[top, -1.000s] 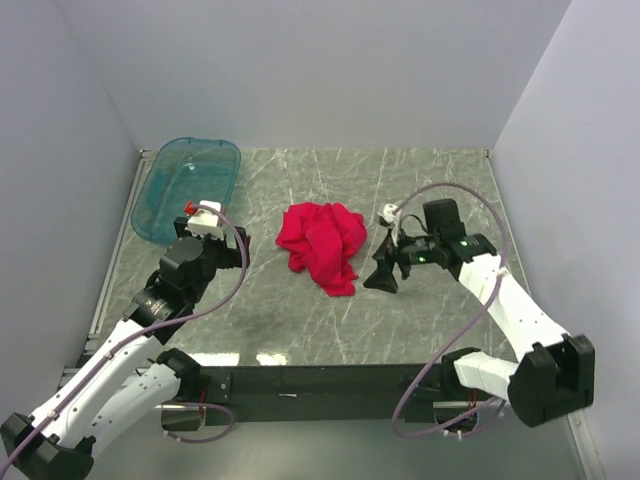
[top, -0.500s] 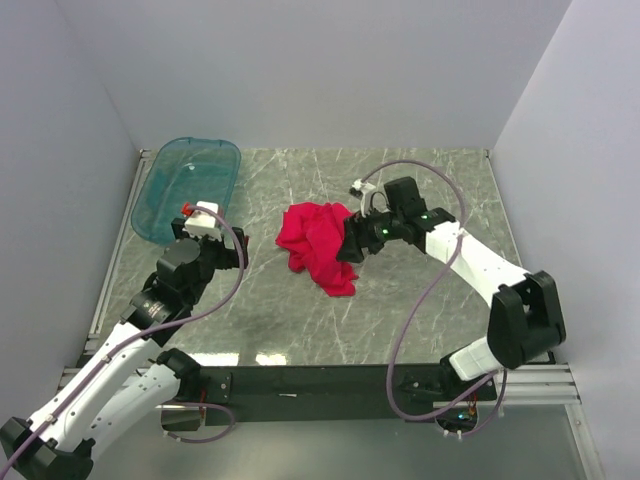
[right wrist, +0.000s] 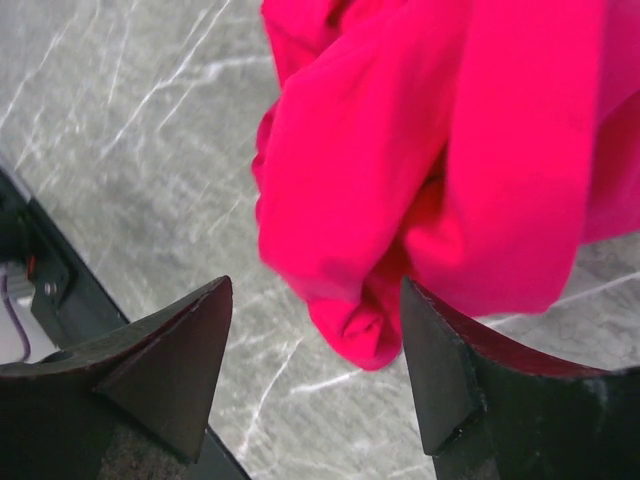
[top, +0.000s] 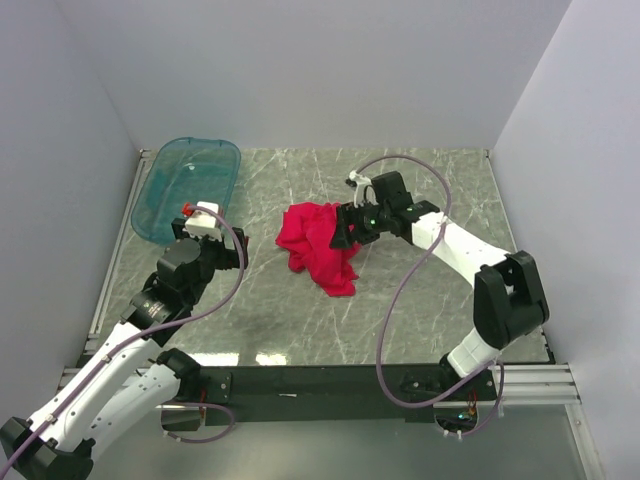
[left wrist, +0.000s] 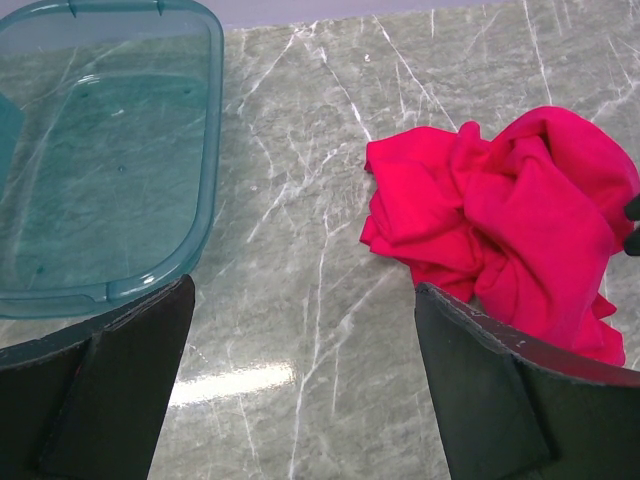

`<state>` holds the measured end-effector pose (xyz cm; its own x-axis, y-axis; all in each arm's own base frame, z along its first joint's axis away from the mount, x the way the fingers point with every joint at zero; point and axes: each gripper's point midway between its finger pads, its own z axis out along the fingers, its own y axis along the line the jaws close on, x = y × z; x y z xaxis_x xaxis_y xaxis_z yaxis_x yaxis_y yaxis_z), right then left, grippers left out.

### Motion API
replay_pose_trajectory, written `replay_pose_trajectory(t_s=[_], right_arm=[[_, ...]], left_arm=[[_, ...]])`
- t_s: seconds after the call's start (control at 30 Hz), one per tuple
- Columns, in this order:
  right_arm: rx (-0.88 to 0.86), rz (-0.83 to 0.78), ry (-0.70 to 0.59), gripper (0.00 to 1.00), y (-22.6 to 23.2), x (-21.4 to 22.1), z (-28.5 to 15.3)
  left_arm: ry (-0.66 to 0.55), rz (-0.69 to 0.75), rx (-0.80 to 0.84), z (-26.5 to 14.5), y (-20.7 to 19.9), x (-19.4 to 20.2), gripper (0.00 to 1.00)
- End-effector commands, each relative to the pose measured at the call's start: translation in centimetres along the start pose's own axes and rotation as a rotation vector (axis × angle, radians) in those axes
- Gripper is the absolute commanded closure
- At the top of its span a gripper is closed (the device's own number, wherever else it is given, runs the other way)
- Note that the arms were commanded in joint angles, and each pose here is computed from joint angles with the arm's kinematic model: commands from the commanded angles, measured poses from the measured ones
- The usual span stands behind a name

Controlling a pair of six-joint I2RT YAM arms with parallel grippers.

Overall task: Fold and stack the t-shirts
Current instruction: Flatten the tshirt out

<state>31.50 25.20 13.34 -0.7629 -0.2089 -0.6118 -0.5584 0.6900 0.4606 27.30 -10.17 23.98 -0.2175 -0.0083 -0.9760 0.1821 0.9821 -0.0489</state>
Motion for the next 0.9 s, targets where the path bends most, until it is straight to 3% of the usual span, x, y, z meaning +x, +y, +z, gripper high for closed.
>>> replay_pose_trajectory(t_s=[0.0, 0.33, 0.47, 0.5, 0.7, 0.87], right_arm=[[0.042, 0.025, -0.046, 0.28, -0.5, -2.3, 0.9], [0.034, 0.062, 0.001, 0.37, -0.9, -2.7, 2.7], [0.042, 0.049, 0.001, 0.55, -0.8, -3.2, 2.5], [0.044, 0.027, -0.004, 0.66, -0.8, -3.5, 2.1], [0.072, -0.049, -0.084, 1.00, -0.3, -4.9, -1.5], [0.155, -0.070, -0.204, 1.00, -2.5, -6.6, -6.6]], left_arm=[[-0.047, -0.007, 0.009, -0.1, -0.2, -1.8, 0.03], [-0.034, -0.007, 0.018, 0.1, -0.5, -1.5, 0.03], [-0.033, -0.005, 0.018, 0.1, -0.5, -1.4, 0.03], [-0.033, -0.004, 0.020, 0.1, -0.5, -1.5, 0.03], [-0.029, -0.002, 0.025, 0.2, -0.6, -1.4, 0.03], [-0.034, -0.006, 0.031, 0.0, -0.7, -1.5, 0.03]])
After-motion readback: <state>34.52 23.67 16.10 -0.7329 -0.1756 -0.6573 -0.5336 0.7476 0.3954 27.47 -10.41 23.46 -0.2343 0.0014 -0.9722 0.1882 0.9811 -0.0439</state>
